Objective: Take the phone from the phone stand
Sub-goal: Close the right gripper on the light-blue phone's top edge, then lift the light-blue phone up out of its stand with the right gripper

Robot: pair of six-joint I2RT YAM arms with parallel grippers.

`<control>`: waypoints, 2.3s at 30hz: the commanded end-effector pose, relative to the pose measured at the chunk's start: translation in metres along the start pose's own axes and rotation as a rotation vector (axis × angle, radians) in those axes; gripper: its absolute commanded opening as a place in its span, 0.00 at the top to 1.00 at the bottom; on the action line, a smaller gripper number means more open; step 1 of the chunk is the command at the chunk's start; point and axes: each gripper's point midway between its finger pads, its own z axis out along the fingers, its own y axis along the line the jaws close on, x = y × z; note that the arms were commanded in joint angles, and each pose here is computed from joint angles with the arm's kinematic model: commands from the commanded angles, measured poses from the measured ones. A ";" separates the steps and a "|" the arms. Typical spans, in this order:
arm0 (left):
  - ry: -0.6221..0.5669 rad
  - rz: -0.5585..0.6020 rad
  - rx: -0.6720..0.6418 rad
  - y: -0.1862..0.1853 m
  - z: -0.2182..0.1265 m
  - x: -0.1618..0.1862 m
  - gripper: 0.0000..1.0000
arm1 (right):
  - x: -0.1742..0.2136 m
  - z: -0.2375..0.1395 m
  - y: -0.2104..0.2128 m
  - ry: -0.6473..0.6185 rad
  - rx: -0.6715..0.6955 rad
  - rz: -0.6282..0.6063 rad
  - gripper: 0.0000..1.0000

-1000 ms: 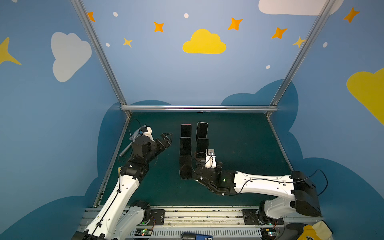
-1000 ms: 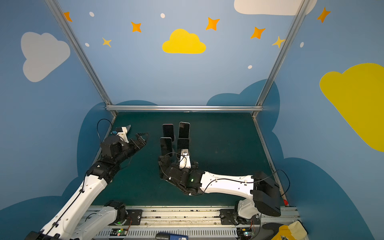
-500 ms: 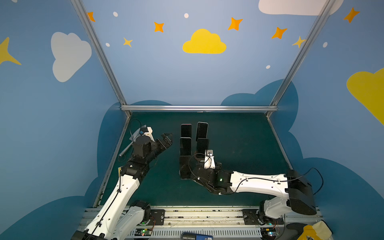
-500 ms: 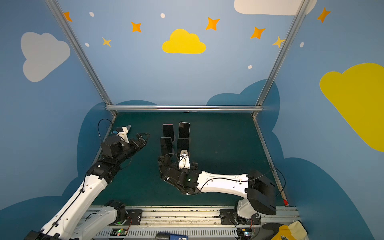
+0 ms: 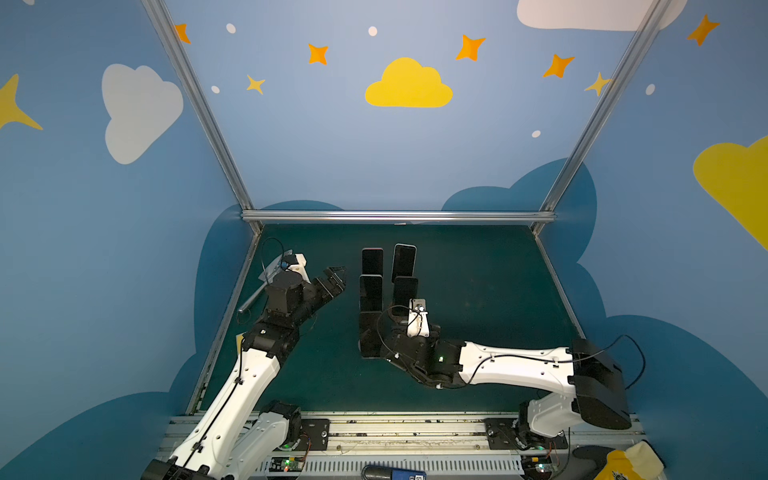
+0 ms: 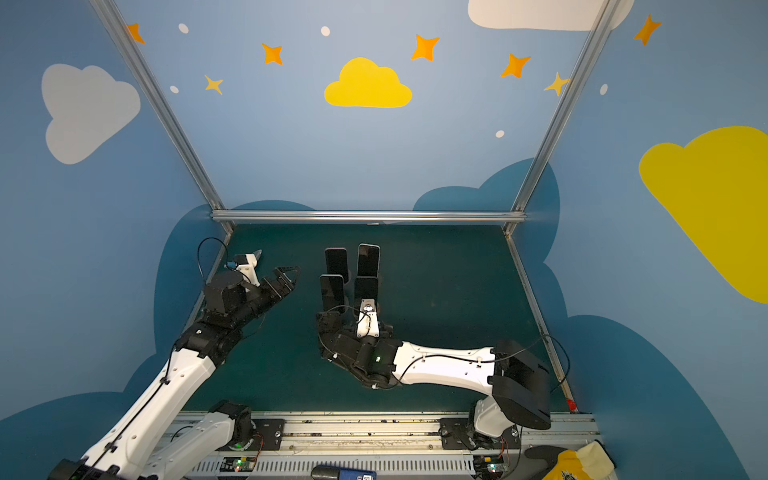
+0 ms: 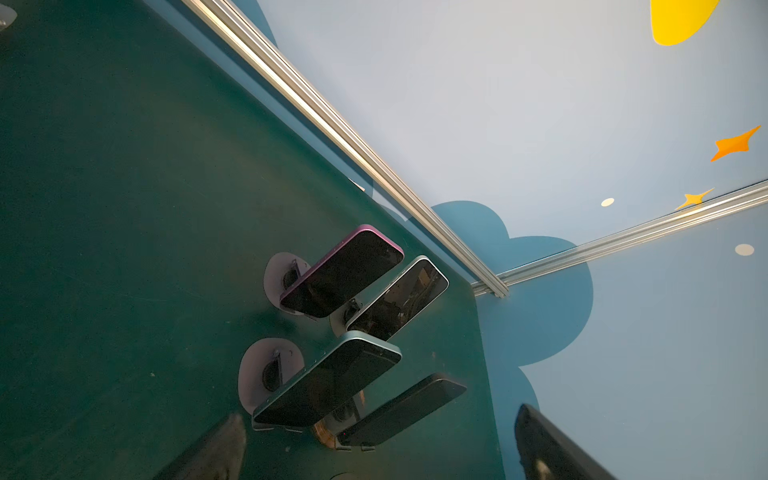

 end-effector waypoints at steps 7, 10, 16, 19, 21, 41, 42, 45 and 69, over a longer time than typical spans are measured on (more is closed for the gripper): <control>-0.015 0.032 0.014 -0.010 -0.001 -0.006 0.00 | 0.007 0.005 -0.005 -0.002 0.020 0.004 0.26; -0.013 0.032 0.014 -0.010 -0.001 -0.005 0.00 | 0.006 0.005 -0.004 -0.005 0.018 -0.005 0.28; -0.014 0.035 0.015 -0.010 -0.001 -0.006 0.00 | 0.005 0.005 -0.006 -0.012 0.026 -0.016 0.31; -0.016 0.035 0.017 -0.010 -0.001 -0.006 0.00 | 0.002 0.001 -0.005 -0.023 0.017 -0.037 0.32; -0.015 0.035 0.017 -0.010 -0.001 -0.006 0.00 | -0.001 -0.002 -0.003 -0.032 0.010 -0.047 0.33; -0.007 0.046 0.035 -0.013 0.000 -0.004 0.00 | -0.023 -0.024 -0.006 -0.081 -0.044 -0.078 0.35; -0.006 0.045 0.034 -0.013 0.001 -0.004 0.00 | -0.024 -0.026 -0.006 -0.084 -0.046 -0.079 0.35; -0.003 0.047 0.037 -0.013 0.001 -0.003 0.00 | -0.027 -0.028 -0.009 -0.091 -0.045 -0.084 0.35; 0.015 0.065 0.060 -0.020 0.001 0.001 0.00 | -0.067 -0.051 -0.067 -0.187 0.012 -0.158 0.36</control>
